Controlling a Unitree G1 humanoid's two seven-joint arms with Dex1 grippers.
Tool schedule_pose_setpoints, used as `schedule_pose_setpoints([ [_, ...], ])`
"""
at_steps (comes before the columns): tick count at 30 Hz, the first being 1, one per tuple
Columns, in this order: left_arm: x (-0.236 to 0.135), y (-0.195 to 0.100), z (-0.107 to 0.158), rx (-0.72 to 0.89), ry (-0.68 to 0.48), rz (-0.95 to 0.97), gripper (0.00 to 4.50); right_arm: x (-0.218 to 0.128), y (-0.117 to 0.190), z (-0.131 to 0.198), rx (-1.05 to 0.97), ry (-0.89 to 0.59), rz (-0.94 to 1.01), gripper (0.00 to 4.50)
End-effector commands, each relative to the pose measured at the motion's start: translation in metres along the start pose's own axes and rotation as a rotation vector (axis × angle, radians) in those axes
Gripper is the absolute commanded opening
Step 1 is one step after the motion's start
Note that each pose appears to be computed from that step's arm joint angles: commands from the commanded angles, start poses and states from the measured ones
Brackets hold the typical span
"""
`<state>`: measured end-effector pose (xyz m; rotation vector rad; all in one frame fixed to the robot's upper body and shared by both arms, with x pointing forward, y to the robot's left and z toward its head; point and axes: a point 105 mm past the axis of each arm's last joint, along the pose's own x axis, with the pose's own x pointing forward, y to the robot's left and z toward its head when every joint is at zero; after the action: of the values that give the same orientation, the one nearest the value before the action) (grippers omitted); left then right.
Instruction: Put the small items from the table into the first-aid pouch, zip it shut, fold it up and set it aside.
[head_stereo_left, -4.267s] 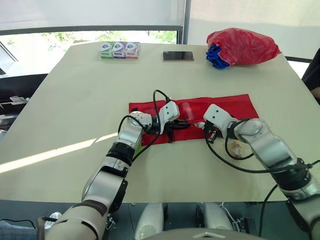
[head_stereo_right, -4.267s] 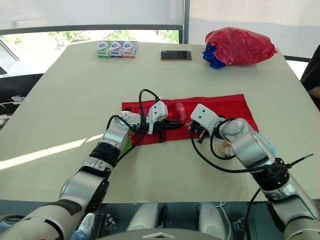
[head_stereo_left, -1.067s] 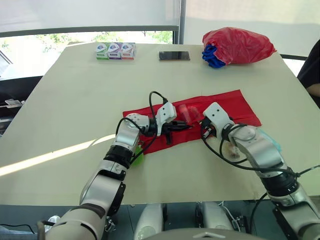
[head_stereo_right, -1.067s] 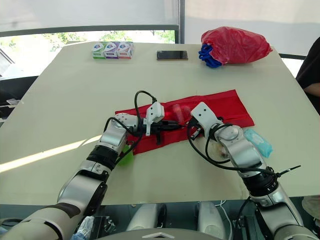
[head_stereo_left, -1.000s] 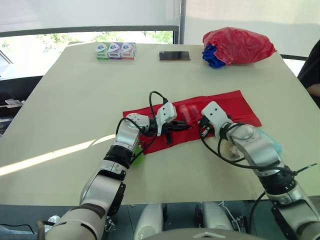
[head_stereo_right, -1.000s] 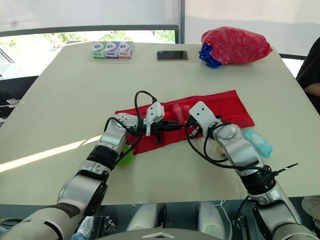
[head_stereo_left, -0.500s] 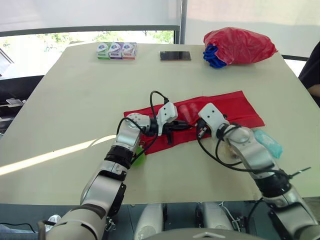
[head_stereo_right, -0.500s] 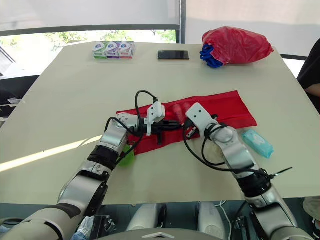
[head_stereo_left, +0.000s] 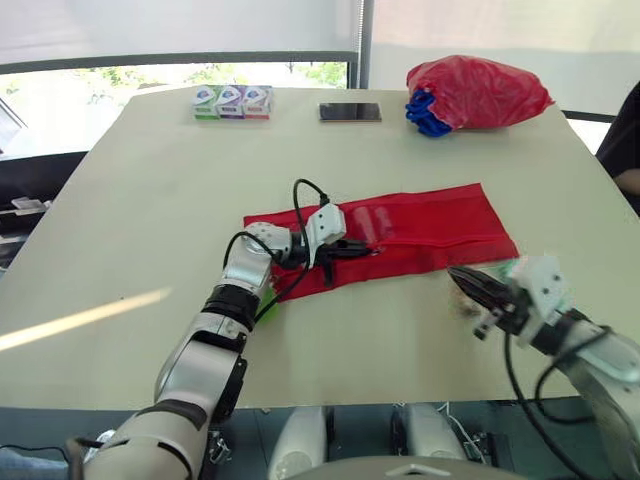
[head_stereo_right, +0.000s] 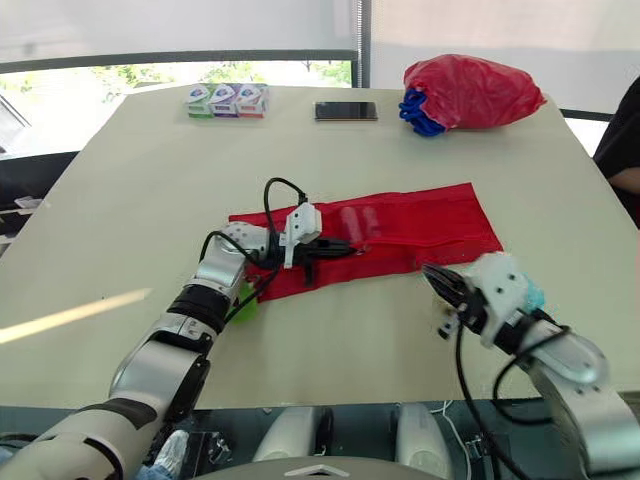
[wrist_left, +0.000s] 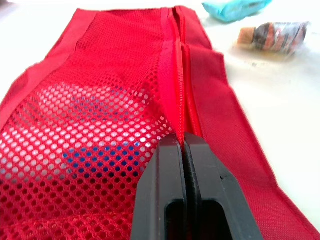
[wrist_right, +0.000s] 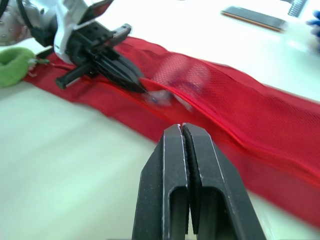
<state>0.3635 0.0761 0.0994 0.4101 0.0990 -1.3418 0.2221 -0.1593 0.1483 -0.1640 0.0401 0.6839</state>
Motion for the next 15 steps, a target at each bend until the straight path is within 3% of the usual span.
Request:
schedule_pose_setpoints([
  [1,-0.013,0.016,0.003,0.054,0.029,0.038,0.00,-0.043,-0.004,0.018,-0.030,-0.052,-0.046,1.52],
  [2,-0.015,0.020,0.002,0.053,0.039,0.050,0.00,-0.057,-0.006,0.015,-0.024,-0.025,-0.070,1.68],
  [8,-0.019,0.028,0.001,0.062,0.055,0.061,0.00,-0.112,-0.004,0.009,-0.018,0.050,-0.135,4.48],
  [15,-0.018,0.027,0.001,0.065,0.059,0.045,0.00,-0.157,-0.001,0.010,-0.026,0.116,-0.184,4.48],
])
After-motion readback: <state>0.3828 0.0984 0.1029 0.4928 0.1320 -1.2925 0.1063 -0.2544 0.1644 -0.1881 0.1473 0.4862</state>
